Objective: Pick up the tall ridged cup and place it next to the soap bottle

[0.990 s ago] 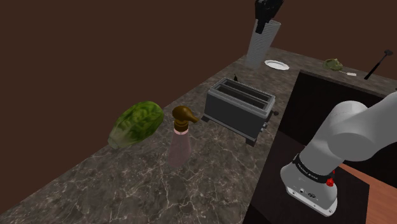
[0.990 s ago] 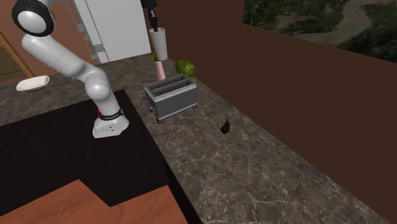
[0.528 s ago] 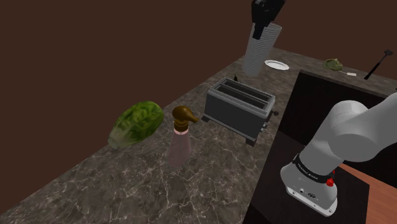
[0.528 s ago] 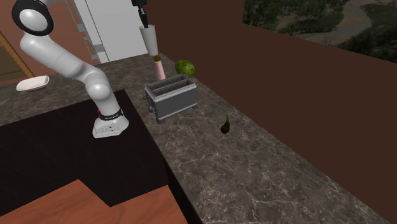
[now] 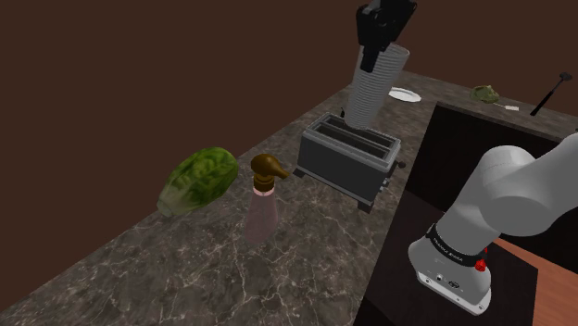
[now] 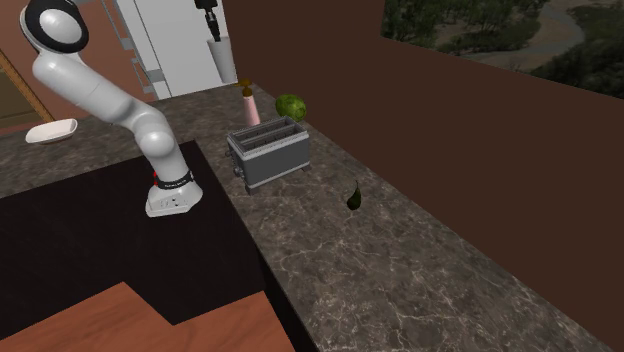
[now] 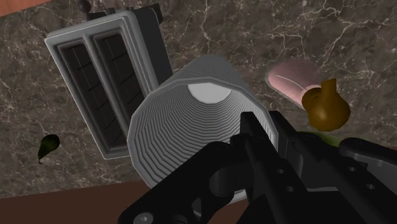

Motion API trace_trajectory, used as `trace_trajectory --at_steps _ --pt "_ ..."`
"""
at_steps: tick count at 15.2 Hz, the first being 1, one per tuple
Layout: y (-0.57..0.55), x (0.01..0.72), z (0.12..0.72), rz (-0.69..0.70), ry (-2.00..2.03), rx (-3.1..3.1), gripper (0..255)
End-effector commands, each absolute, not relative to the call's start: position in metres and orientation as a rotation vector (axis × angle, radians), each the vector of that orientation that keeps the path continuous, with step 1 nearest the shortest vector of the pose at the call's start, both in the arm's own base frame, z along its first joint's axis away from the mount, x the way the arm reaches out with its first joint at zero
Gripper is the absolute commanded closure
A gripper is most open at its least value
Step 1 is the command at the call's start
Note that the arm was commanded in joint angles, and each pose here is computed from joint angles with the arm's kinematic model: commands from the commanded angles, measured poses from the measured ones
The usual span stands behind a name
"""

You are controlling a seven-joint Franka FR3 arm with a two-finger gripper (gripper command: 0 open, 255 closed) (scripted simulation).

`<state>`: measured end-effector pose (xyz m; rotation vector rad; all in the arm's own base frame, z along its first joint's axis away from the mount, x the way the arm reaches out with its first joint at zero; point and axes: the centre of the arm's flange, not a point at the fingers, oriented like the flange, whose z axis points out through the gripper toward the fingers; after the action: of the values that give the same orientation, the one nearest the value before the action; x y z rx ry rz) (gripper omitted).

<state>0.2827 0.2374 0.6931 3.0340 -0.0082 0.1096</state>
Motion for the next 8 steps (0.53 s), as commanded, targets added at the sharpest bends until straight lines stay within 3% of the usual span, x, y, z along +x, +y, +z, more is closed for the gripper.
trace_trajectory --at_steps 1,8 --pt "0.241 0.281 0.682 0.109 -0.010 3.034 255" --pt "0.241 0.281 0.646 0.109 -0.010 3.034 255"
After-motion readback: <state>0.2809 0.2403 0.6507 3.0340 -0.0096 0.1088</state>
